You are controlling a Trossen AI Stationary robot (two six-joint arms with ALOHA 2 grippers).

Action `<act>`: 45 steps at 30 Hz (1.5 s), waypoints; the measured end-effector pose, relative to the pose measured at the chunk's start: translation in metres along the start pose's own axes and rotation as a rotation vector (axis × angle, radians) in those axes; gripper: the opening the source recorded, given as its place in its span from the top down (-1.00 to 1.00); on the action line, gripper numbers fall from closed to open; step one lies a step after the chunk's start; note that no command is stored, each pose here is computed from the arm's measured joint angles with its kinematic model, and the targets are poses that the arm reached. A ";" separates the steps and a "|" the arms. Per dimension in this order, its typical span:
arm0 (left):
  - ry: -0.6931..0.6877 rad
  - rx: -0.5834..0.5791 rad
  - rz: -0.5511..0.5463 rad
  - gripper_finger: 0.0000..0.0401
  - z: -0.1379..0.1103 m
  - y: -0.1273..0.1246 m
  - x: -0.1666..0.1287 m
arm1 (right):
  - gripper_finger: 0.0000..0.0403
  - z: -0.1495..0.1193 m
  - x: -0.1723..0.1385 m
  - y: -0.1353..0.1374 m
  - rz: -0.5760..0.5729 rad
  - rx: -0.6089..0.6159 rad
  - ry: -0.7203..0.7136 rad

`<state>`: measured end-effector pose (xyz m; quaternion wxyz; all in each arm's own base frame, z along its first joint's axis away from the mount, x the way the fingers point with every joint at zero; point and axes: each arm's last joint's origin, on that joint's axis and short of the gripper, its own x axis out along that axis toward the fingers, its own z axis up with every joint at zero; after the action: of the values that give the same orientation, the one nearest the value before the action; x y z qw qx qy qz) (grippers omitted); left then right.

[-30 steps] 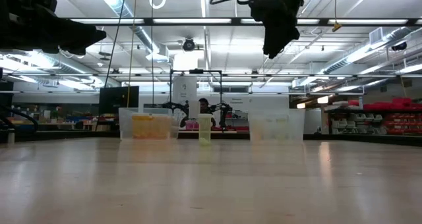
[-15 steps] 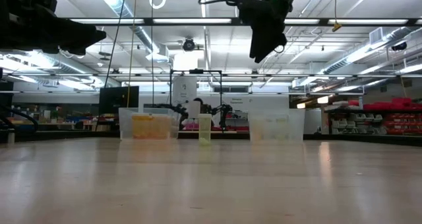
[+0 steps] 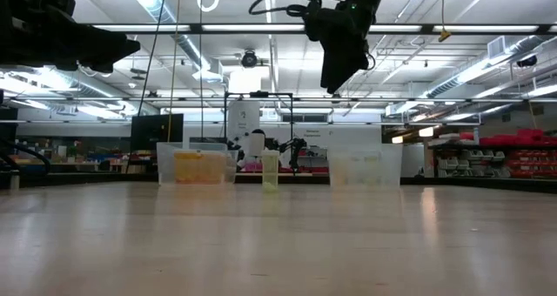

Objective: Pick and place medicine bottles into bin by pill shape (circle, oval)
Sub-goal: Put the yellow tablet bottle into the right transparent bin

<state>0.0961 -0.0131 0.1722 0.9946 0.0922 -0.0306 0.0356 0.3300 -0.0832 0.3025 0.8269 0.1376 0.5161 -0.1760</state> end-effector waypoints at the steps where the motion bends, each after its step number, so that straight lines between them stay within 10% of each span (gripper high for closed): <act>1: 0.000 0.000 0.000 0.14 0.000 0.000 0.000 | 0.10 0.000 0.000 0.002 0.004 -0.005 -0.007; 32: -0.001 -0.001 0.000 0.14 0.000 0.000 0.000 | 0.10 -0.007 -0.012 0.094 0.132 -0.217 -0.231; 45: 0.006 0.000 -0.002 0.14 0.000 0.000 0.000 | 0.10 0.007 0.036 0.120 0.087 -0.286 -0.135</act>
<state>0.0965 -0.0132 0.1717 0.9948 0.0920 -0.0277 0.0349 0.4021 0.0162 0.2789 0.8777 0.0286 0.4727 -0.0734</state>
